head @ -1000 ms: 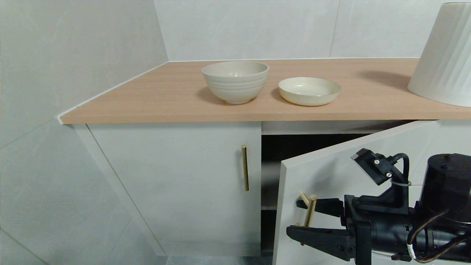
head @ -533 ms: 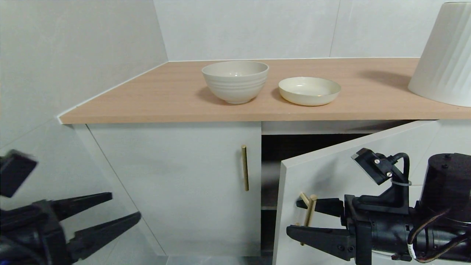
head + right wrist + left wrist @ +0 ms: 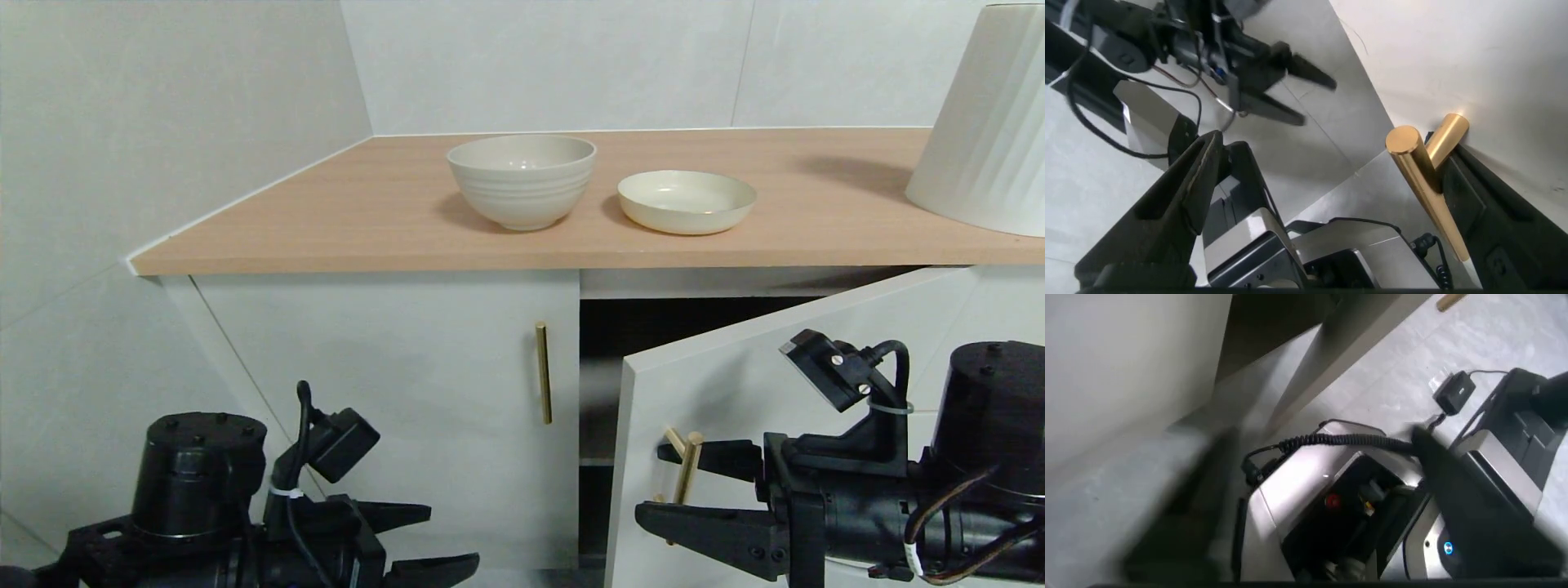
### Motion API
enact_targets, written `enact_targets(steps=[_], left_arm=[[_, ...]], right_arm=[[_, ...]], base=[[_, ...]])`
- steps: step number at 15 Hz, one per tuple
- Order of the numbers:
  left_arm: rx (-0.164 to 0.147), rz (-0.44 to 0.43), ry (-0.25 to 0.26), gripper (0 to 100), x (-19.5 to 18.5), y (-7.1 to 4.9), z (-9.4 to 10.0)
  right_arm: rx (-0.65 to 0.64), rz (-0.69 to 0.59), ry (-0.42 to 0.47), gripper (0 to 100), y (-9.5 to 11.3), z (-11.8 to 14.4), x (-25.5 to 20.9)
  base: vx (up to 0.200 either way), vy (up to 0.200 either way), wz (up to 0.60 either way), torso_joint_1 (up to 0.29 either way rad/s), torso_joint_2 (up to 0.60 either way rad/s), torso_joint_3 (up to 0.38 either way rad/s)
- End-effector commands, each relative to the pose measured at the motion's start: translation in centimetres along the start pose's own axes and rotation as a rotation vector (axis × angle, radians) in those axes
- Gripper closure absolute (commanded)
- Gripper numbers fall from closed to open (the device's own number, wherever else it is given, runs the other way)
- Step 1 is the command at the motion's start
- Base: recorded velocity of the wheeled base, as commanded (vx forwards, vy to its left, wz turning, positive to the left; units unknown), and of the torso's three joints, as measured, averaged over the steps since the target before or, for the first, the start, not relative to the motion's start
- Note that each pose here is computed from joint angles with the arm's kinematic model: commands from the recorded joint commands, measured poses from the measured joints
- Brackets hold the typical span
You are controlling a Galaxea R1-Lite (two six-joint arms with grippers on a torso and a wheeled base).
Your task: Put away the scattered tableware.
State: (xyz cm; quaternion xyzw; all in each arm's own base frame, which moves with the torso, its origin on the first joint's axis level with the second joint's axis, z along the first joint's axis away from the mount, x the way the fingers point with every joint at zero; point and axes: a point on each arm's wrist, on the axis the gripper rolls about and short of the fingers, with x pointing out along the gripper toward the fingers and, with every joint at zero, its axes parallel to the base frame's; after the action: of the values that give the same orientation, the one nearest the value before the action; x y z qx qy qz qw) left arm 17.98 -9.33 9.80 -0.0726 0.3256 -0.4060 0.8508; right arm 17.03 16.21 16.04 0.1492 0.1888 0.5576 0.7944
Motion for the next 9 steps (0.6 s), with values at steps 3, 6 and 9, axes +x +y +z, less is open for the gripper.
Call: enact_targets(steps=[3, 6, 9], left_arm=[[-0.011, 0.001, 0.027, 100, 1.5, 0.5, -0.5], [0.018, 0.006, -0.051, 100, 1.5, 0.1, 0.6], [-0.011, -0.087, -0.142, 100, 3.5, -2.0, 2.9]], right_arm=[[0.003, -0.001, 0.005, 0, -0.1, -0.1, 0.1], [0.006, -0.005, 0.011, 0, -0.1, -0.2, 0.1], [0.003, -0.005, 0.012, 0, -0.1, -0.3, 0.0]], base=[[0.000, 0.000, 0.00, 0.000, 0.00, 0.000], [0.000, 0.000, 0.00, 0.000, 0.00, 0.000], [0.000, 0.000, 0.00, 0.000, 0.00, 0.000]])
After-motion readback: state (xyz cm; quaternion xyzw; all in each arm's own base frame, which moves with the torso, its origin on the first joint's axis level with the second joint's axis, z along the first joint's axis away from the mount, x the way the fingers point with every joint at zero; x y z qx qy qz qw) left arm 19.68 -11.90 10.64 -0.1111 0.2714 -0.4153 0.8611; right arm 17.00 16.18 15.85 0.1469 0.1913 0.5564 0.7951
